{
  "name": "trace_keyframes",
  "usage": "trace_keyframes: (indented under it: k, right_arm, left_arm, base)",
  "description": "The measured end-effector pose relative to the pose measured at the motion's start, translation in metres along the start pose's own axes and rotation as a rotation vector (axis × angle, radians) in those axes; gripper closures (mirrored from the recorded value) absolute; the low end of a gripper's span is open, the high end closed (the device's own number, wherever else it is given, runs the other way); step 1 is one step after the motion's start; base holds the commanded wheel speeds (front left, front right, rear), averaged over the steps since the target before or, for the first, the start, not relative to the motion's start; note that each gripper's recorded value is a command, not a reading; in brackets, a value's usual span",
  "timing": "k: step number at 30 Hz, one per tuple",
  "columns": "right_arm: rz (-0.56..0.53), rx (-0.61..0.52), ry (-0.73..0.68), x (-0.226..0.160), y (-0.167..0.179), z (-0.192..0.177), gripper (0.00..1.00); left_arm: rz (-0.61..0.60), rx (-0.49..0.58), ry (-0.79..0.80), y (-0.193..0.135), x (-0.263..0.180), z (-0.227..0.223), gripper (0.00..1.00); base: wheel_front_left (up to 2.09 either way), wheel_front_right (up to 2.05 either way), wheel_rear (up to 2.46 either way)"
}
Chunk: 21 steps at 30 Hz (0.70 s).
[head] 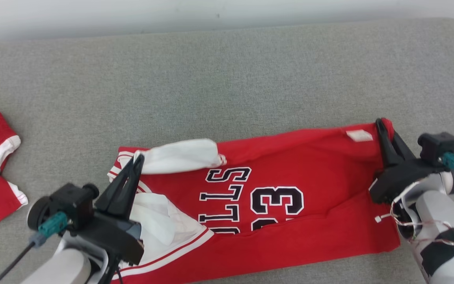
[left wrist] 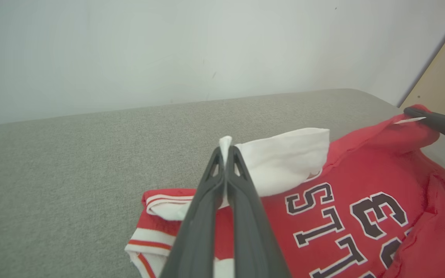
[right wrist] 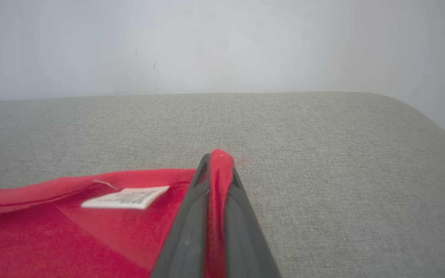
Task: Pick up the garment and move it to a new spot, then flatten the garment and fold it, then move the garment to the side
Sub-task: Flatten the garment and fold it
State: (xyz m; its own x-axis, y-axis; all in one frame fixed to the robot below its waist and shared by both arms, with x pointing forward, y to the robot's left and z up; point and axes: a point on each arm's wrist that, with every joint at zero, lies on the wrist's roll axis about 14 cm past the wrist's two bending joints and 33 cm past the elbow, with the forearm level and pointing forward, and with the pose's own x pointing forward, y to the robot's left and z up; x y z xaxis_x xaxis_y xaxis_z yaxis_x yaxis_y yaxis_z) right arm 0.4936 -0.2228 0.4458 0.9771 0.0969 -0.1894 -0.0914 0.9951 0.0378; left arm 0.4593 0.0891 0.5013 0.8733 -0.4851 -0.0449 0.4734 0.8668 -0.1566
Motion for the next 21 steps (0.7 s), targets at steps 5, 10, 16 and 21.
trace_keyframes:
  k: [5, 10, 16, 21]
  right_arm:
    - [-0.002, 0.02, -0.022, -0.014, 0.001, 0.0, 1.0]
    - [-0.011, 0.038, -0.035, -0.03, 0.0, -0.002, 1.0]
    - [-0.003, 0.053, -0.059, -0.043, 0.004, 0.0, 0.99]
    - [-0.002, 0.059, -0.09, -0.056, 0.005, 0.005, 0.0]
  left_arm:
    - [0.034, -0.017, 0.007, 0.001, -0.017, -0.005, 1.0]
    - [0.077, -0.03, -0.002, 0.001, -0.031, -0.007, 1.0]
    - [0.132, -0.088, 0.014, 0.0, -0.05, -0.021, 1.0]
    - [0.181, -0.114, 0.004, 0.001, -0.062, -0.025, 0.0]
  base:
    - [0.0, 0.0, 0.0]
    - [0.0, 0.0, 0.0]
    - [0.0, 0.0, 0.0]
    - [0.0, 0.0, 0.0]
